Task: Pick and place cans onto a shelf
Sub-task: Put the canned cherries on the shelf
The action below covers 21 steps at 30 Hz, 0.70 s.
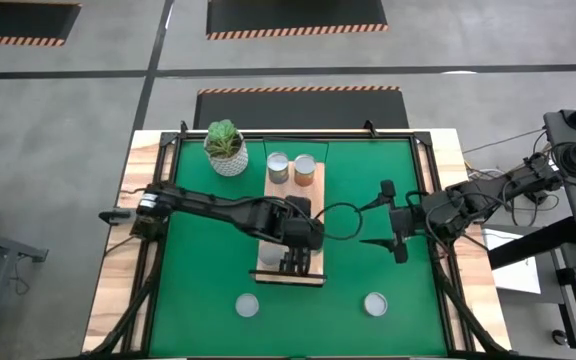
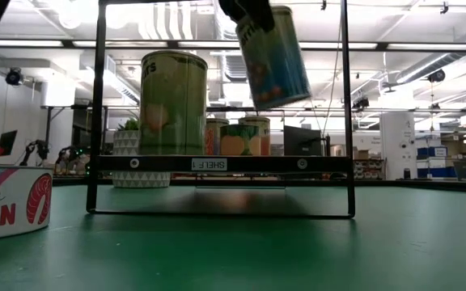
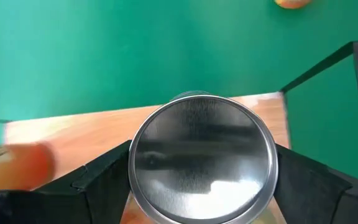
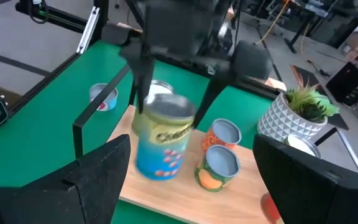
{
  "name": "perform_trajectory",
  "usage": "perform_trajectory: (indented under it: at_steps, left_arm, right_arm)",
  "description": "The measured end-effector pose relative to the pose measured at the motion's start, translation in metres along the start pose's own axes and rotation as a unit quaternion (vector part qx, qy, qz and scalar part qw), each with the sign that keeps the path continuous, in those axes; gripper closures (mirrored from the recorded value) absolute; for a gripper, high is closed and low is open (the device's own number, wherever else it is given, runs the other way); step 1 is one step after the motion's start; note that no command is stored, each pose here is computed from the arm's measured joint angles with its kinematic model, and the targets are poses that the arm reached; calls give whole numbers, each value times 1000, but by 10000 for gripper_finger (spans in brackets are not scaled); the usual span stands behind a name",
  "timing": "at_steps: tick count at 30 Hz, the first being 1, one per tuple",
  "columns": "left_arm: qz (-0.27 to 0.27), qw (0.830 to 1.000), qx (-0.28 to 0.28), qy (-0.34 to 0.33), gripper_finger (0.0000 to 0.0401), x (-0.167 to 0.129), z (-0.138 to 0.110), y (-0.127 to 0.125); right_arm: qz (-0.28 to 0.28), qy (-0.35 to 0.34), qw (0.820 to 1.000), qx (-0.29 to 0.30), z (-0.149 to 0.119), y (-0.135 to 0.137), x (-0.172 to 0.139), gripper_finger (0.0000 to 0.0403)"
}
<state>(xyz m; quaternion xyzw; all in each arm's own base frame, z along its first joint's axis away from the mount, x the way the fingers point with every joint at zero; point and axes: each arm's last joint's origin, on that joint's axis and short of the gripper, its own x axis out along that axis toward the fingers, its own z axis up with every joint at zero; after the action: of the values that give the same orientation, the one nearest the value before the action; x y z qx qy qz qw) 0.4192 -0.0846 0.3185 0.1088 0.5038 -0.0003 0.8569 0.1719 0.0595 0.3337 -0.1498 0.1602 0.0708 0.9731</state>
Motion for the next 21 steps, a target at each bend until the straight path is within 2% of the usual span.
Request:
perform_trajectory:
  at_steps: [7,14,21]
  left_arm:
    - [-6,1000,1,27,95,25,-1,2]
    - [-48,998,-15,42,95,32,-3,-3]
    - [-51,996,-44,57,90,36,-7,-4]
  right_arm:
    - [0,-1,1000,-3,0,0,1,76]
    - [0,1,1000,-8,0,1,2,76]
    - [0,2,1000,-9,0,1,2,76]
